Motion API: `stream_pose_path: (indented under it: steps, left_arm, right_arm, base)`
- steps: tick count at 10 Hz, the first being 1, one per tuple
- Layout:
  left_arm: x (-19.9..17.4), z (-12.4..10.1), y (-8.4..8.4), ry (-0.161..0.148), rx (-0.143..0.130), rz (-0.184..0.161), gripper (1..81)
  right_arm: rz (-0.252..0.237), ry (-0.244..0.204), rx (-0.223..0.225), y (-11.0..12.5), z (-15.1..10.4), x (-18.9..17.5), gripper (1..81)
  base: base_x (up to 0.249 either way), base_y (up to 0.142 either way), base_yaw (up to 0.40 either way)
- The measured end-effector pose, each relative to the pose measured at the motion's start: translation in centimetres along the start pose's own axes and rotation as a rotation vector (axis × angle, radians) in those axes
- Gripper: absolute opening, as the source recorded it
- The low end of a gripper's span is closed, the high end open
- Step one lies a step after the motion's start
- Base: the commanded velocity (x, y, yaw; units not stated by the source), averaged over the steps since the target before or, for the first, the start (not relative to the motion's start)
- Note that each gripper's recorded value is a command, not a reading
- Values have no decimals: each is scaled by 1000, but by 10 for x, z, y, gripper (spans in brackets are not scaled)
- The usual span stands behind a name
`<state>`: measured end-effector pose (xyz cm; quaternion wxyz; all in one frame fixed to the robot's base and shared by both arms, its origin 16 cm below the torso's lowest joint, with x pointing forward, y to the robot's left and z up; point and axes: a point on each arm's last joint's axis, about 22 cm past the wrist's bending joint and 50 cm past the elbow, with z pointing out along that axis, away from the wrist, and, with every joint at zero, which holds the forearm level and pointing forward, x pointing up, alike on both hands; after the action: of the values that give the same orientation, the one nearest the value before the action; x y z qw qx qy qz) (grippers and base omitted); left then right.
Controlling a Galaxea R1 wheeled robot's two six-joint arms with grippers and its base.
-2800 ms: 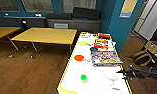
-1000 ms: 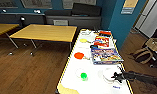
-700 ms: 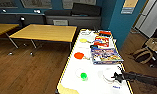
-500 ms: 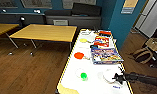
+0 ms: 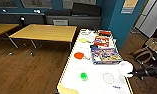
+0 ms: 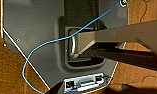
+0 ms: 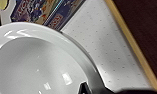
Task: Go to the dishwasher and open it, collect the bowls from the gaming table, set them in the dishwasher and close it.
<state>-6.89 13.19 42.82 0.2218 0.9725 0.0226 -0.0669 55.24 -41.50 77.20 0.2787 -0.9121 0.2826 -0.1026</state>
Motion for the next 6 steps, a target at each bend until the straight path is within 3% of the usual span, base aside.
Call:
stream_pose_path:
  steps: [1,2,3,4,5,6]
  left_arm:
    - [2,-1,4,6,-16,0,811]
    - [4,-3,7,10,-31,0,811]
    - [6,-8,9,18,-50,-2,811]
    - [9,-14,9,26,-72,-4,811]
    - [13,-22,11,35,-99,-5,811]
    - [21,-33,14,46,-130,-3,811]
  right_arm:
    - [-13,10,-48,31,-45,-3,10]
    - [-25,2,-66,41,-60,-10,10]
    - [-74,-47,-85,49,-81,-44,10]
    - [-102,-98,-91,55,-81,-76,10]
    - [-111,-146,-115,73,-81,-107,10]
    - [-106,-167,-146,98,-83,-128,10]
  base:
    - [0,0,0]
    - [0,0,0]
    - [0,0,0]
    - [0,0,0]
    - [0,0,0]
    - [0,0,0]
